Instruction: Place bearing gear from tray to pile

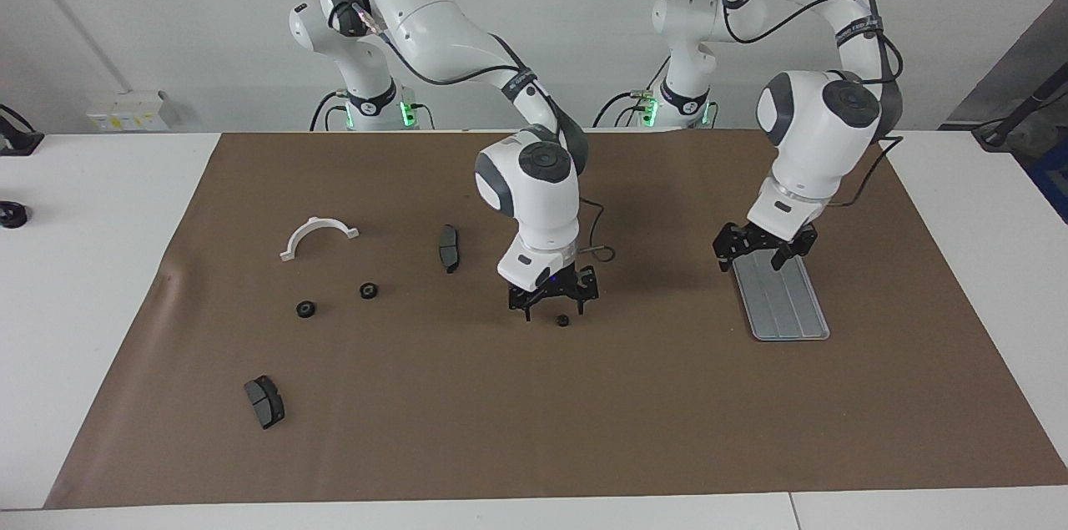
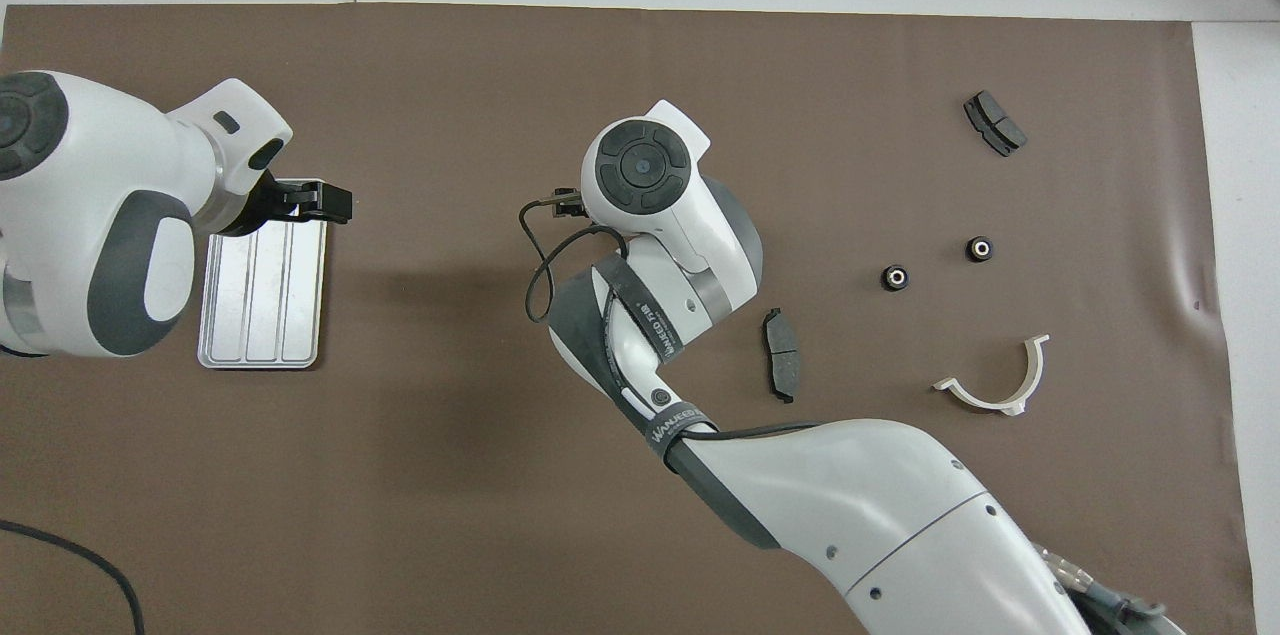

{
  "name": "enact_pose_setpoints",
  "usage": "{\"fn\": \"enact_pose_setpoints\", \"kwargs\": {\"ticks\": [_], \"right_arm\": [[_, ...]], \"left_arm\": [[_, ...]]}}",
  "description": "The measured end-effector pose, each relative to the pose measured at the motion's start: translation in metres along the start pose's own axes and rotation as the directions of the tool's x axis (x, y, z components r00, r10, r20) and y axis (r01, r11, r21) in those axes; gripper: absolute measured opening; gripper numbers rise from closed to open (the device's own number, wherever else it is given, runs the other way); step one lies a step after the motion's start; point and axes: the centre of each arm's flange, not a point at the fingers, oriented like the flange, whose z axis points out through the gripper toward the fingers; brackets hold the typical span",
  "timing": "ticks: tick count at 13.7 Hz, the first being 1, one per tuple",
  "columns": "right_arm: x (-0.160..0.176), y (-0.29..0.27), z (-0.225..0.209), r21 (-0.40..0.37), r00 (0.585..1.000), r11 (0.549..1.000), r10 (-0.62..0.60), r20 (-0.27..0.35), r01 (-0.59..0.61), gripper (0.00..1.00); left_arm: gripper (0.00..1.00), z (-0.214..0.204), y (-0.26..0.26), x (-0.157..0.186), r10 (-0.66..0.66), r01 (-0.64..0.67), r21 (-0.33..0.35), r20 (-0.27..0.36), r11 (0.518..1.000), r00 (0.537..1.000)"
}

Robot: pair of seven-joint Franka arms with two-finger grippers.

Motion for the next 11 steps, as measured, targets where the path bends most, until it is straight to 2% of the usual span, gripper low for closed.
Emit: {"fn": "enact_pose_setpoints", "kwargs": {"ticks": [3,4,6,8,11], "right_arm": [[-0.006,-0.012,0.004,-0.005,1.0,1.0,-0.028,-0.011,0.028,1.0],[-0.009,-0.015,0.008,-0.012,0.999,0.999,-0.039,-0.008,0.039,0.93],[-0.013,-0.017,0.019,-0.023,0.999,0.999,-0.048,0.002,0.048,0.65],[-0.013,-0.015,0.023,-0.027,0.999,0.999,-0.047,0.005,0.047,0.44],[-0.011,-0.017,0.021,-0.02,0.999,0.999,-0.048,-0.008,0.047,0.43]], "left_arm": [[1.0,-0.036,-0.018,-0.005,-0.023,0.023,0.004,0.04,1.0,0.999],[1.0,-0.054,-0.019,-0.008,-0.025,0.025,0.004,0.051,1.0,0.998],[1.0,-0.09,-0.021,-0.014,-0.028,0.028,0.004,0.069,1.0,0.997],[1.0,-0.118,-0.022,-0.016,-0.029,0.029,0.005,0.08,1.0,0.996],[1.0,-0.155,-0.021,-0.016,-0.027,0.026,0.005,0.088,1.0,0.996]]}}
